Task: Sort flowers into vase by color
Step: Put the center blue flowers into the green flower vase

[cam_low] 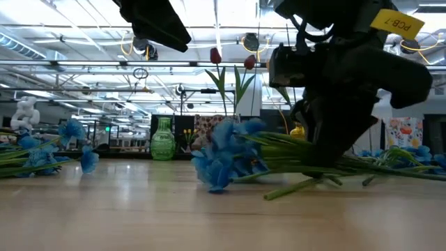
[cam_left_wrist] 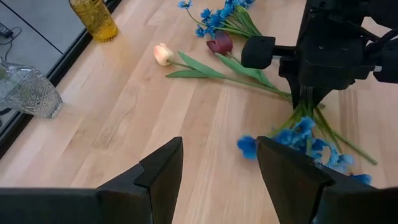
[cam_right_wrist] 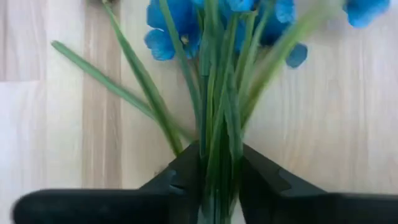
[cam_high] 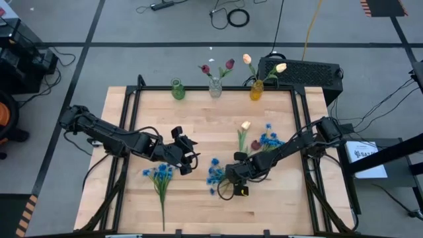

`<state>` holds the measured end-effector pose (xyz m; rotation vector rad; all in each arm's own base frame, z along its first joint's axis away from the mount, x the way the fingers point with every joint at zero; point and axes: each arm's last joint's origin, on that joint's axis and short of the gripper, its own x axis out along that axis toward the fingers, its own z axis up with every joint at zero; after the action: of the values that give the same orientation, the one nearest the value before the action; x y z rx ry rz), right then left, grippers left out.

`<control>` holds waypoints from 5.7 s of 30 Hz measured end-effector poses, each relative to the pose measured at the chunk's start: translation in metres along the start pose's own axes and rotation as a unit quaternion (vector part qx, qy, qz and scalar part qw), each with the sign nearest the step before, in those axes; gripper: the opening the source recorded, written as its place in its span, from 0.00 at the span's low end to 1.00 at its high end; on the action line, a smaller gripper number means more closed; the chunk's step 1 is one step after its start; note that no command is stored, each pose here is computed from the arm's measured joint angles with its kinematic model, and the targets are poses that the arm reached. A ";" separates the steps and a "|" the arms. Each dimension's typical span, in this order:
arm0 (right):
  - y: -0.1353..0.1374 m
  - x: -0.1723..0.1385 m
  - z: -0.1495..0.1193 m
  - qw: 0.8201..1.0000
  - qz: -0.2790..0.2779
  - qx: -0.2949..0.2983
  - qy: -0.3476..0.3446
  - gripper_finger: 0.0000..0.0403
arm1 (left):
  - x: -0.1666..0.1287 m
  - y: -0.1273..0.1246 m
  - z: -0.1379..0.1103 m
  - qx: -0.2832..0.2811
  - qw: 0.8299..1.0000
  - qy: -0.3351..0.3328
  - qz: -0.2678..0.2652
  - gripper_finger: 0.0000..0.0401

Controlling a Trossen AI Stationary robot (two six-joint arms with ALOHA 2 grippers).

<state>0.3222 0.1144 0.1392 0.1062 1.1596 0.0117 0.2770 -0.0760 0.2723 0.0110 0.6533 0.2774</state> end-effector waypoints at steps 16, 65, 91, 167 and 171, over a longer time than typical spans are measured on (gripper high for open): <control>0.024 -0.032 0.039 0.996 0.022 -0.073 -0.049 0.03 | -0.023 0.000 0.015 0.006 0.999 -0.024 -0.031 0.53; 0.029 -0.261 0.078 0.822 0.010 -0.149 -0.549 0.02 | 0.007 -0.077 0.064 0.018 0.924 -0.380 -0.048 0.83; 0.030 -0.259 0.080 0.819 0.005 -0.153 -0.553 0.02 | 0.014 -0.073 0.075 -0.004 0.910 -0.410 -0.063 0.40; 0.019 -0.209 -0.015 0.941 -0.023 -0.062 -0.331 0.65 | -0.111 0.100 0.095 0.007 0.911 -0.390 0.134 0.02; 0.017 -0.195 -0.019 0.939 -0.033 -0.086 -0.331 0.63 | -0.106 0.142 0.077 -0.008 0.909 -0.377 0.179 0.02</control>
<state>0.2279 0.1202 0.3117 -0.0822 0.4822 0.0172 0.2069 0.0388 0.4105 0.2152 -0.1314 0.5929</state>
